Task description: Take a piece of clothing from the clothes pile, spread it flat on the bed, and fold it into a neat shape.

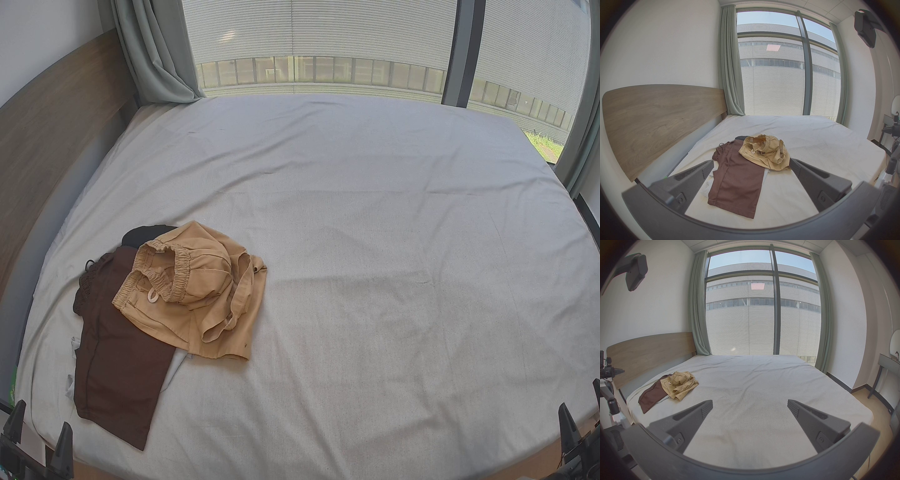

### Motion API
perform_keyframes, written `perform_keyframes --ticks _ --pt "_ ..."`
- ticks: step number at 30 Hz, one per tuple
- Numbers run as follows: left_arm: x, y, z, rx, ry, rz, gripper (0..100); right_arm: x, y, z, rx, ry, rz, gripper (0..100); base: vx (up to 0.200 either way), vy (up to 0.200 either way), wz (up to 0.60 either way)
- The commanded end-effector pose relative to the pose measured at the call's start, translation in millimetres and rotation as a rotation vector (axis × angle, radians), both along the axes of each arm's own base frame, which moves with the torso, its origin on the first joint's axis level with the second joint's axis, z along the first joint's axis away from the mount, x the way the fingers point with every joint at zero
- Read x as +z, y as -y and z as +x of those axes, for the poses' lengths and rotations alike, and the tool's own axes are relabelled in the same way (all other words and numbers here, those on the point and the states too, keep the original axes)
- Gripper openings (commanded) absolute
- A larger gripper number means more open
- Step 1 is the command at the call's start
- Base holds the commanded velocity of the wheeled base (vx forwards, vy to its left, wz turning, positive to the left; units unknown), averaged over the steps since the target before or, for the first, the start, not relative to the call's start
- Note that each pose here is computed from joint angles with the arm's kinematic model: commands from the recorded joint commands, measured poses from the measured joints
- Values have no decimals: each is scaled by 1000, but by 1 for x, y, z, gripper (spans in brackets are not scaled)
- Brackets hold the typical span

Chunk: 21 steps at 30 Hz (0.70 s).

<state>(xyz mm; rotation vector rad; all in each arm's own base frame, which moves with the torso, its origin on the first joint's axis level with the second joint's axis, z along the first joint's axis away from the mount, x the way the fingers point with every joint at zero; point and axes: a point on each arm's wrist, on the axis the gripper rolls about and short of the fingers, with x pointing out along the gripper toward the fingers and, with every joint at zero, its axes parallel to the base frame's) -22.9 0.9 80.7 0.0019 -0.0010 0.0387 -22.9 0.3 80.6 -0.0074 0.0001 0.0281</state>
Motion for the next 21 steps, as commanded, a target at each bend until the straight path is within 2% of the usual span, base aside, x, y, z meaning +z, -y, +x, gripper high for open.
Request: perform_keyframes --ticks 1,4,6,7,8,10,21 --pt "-5 0 0 3 0 1 100 -5 0 0 1 0 0 100 0 0 0" --pt "-3 0 0 4 17 0 100 -5 0 0 1 -1 0 100 0 0 0" --pt "9 0 -3 13 93 -1 100 -5 0 0 0 -1 0 100 0 0 0" --pt "26 0 -7 15 160 -1 100 -5 0 0 0 -1 0 100 0 0 0" --pt "31 0 -7 13 168 -3 100 -5 0 0 0 -1 0 100 0 0 0" --pt "42 -1 -4 5 154 -6 100 -5 0 0 0 -1 0 100 0 0 0" --pt "54 -1 15 -10 77 -10 100 -5 0 0 0 -1 1 100 0 0 0"
